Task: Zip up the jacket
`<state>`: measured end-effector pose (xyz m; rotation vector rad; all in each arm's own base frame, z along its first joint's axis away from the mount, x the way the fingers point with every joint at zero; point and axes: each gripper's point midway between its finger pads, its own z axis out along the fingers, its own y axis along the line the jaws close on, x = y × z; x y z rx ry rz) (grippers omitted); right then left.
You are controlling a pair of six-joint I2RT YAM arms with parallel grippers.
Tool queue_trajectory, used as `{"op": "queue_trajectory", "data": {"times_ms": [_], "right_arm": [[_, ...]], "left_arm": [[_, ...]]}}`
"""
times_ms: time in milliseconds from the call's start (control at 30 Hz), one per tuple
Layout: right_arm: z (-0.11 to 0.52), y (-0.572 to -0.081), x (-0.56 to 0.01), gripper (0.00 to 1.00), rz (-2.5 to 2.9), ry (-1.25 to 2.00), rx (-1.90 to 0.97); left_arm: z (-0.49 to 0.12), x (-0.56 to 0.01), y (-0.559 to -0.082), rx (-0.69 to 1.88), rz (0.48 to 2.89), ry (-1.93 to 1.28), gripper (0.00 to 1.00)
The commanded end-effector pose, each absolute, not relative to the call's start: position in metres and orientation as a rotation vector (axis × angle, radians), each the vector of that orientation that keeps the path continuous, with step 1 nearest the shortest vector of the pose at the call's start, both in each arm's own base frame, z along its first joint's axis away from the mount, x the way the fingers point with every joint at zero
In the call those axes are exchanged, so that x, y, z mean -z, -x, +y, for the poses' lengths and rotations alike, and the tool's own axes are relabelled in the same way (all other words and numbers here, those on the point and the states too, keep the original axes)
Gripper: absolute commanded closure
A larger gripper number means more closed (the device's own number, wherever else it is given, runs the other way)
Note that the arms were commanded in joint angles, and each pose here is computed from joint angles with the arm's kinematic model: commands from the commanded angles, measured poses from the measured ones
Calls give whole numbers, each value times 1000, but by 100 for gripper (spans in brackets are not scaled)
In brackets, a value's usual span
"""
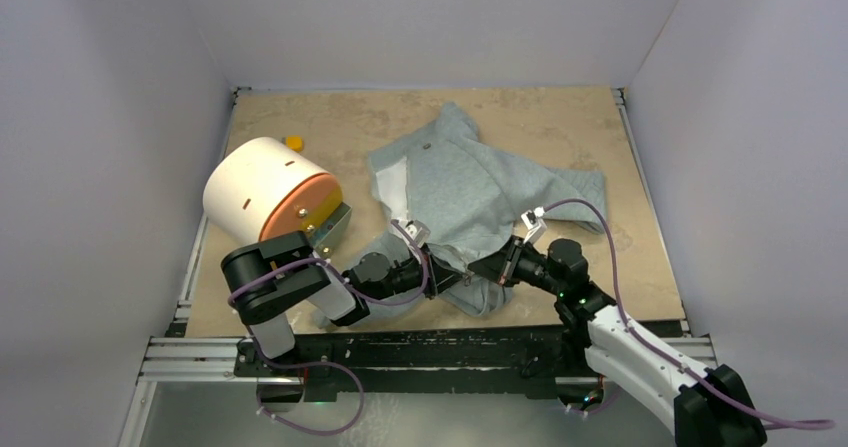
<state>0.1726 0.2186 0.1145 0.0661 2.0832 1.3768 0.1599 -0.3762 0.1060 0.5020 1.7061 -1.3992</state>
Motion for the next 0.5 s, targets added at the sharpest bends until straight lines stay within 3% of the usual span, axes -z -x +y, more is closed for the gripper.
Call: {"op": "queue_trajectory", "data": {"times_ms": [0,200,467], "right_arm": [[218,-181,-125,92,2057,-27,-1329],[217,-176,-125,74,2078,17,-1312],[210,-158,-127,63,2127,84,-1293]], "left_arm": [[-370,-77,-151,1384,1846,-479,100],[-368,-67,-149,1371,1899,-464,100],[-365,-60,-147,1370,1931,-450,100]]}}
